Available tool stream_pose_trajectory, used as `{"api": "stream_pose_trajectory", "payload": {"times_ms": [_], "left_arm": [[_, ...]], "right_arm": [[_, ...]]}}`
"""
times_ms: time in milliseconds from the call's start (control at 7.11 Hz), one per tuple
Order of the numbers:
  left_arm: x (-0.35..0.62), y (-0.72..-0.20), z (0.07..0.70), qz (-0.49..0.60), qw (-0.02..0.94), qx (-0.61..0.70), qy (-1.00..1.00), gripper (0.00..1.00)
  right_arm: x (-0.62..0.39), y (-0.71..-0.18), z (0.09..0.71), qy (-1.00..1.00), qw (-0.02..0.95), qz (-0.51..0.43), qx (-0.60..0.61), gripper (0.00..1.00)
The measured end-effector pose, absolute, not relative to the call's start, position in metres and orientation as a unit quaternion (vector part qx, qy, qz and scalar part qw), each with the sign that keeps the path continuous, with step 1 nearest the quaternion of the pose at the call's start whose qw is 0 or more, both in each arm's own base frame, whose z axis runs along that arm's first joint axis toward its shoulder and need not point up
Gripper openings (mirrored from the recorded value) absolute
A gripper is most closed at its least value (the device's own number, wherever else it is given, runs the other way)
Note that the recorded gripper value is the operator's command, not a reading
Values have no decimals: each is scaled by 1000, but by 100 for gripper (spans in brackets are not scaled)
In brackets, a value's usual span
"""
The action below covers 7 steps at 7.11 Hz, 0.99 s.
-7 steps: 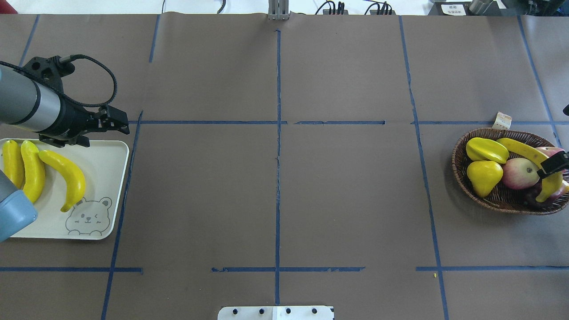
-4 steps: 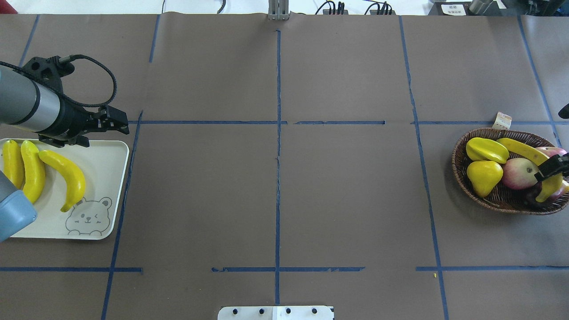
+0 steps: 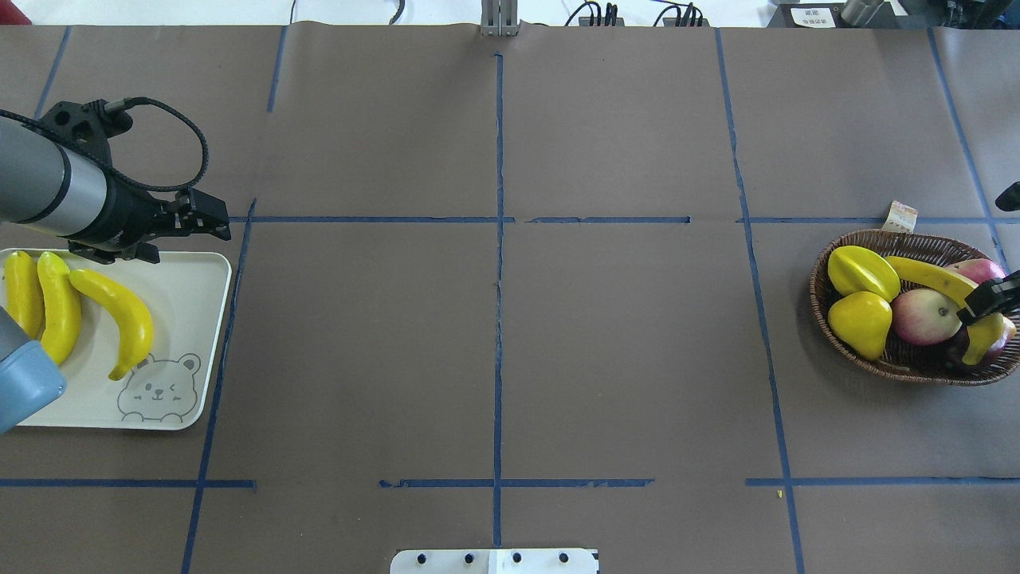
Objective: Transfer all bananas from basket to plate
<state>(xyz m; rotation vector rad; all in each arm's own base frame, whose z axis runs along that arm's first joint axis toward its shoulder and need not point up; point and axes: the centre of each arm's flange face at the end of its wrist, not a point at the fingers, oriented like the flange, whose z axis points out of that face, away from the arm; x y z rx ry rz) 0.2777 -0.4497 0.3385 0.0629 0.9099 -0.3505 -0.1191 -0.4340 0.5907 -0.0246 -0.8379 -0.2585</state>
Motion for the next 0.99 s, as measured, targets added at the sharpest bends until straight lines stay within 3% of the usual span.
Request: {"api": "stream_pose_trajectory", "payload": {"times_ms": [563,985], "left_arm": [[278,-450,342,-169,884,28,435,99],[284,-453,332,-164,881,32,443,99]], "right_arm": [[-57,-411,506,-438,891,-96,69,0],[-91,-452,394,-477,871,-49,108,1]]}}
